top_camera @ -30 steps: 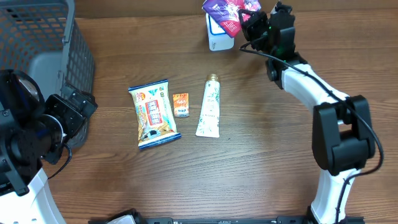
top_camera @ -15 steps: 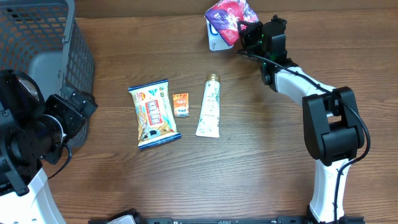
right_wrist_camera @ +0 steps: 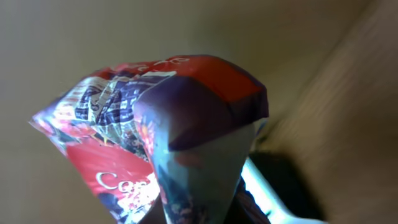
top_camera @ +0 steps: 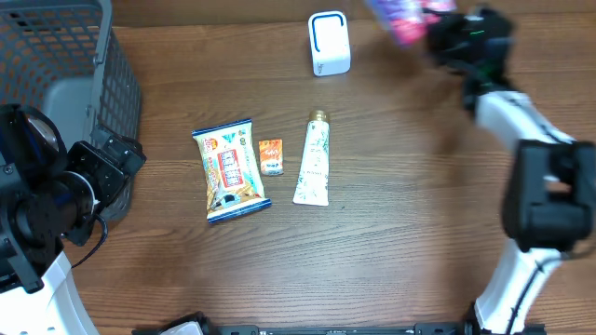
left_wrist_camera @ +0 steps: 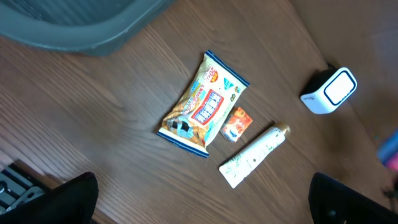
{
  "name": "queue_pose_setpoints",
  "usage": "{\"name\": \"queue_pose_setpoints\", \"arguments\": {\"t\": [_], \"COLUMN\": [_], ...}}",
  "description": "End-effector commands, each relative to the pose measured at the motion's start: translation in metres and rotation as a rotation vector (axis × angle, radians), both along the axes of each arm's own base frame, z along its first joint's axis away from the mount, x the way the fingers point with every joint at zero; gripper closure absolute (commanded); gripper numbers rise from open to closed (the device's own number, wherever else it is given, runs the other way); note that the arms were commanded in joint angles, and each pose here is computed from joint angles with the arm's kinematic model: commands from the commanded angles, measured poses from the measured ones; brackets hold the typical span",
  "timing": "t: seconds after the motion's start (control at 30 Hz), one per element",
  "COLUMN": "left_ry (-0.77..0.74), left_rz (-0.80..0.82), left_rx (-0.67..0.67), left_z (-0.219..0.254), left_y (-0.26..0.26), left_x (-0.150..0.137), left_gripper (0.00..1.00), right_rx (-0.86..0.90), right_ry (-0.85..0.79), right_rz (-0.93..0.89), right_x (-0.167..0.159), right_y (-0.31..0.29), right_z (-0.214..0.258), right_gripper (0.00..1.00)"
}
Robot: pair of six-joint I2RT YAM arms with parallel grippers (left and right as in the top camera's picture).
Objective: Scan the item barcode
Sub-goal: 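Carry the pack up toward the white scanner with right gripper, then move the held pack off to the right side of the table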
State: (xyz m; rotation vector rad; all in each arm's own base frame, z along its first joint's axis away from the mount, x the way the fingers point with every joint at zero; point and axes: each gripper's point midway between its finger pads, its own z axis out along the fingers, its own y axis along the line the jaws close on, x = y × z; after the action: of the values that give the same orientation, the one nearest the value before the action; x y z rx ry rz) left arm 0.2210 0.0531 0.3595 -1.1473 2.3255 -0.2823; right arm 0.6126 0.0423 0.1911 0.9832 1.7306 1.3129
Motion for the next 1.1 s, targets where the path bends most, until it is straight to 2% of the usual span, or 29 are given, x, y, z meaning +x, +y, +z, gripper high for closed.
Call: {"name": "queue_pose_setpoints", "arguments": {"t": [0.0, 0.13, 0.27, 0.43, 0.53, 0.73, 0.9, 1.0, 1.07], "left_ry": [-0.007, -0.007, -0.007, -0.007, -0.007, -0.007, -0.007, -0.007, -0.007], "left_rz": [-0.002, -0.002, -0.002, -0.002, -0.002, -0.002, -0.002, -0.002, -0.002], "left_rx": [0.007, 0.006, 0.007, 0.006, 0.006, 0.007, 0.006, 0.006, 0.006], "left_z": [0.002, 0.002, 0.002, 0.002, 0.002, 0.002, 0.002, 0.002, 0.002], "left_y": [0.001, 0.001, 0.001, 0.001, 0.001, 0.001, 0.001, 0.001, 0.001], "left_x": [-0.001, -0.001, -0.001, -0.001, -0.001, -0.001, -0.001, -0.001, -0.001], "left_gripper": [0.0, 0.0, 0.0, 0.0, 0.0, 0.0, 0.0, 0.0, 0.0], "right_rx": [-0.029, -0.088, -0.127, -0.264, -0.251, -0.306, -0.401, -0.42, -0.416], "right_ry": [-0.001, 0.242, 0.546, 0.687, 0.734, 0.762, 0.734, 0.731, 0.732], "right_rz": [-0.047, -0.163, -0.34, -0.447, -0.532, -0.628, -0.626, -0.639, -0.656], "right_x": [-0.027, -0.064, -0.126, -0.182, -0.208, -0.228, -0.236, -0.244, -0.25], "right_y": [-0.073, -0.151, -0.228, -0.298, -0.331, -0.369, -0.391, -0.403, -0.41], "right_z": [0.055, 0.001, -0.059, -0.083, -0.089, -0.095, -0.092, -0.09, -0.09], "right_gripper": [0.96, 0.96, 0.96, 0.96, 0.96, 0.96, 0.95, 0.86, 0.71]}}
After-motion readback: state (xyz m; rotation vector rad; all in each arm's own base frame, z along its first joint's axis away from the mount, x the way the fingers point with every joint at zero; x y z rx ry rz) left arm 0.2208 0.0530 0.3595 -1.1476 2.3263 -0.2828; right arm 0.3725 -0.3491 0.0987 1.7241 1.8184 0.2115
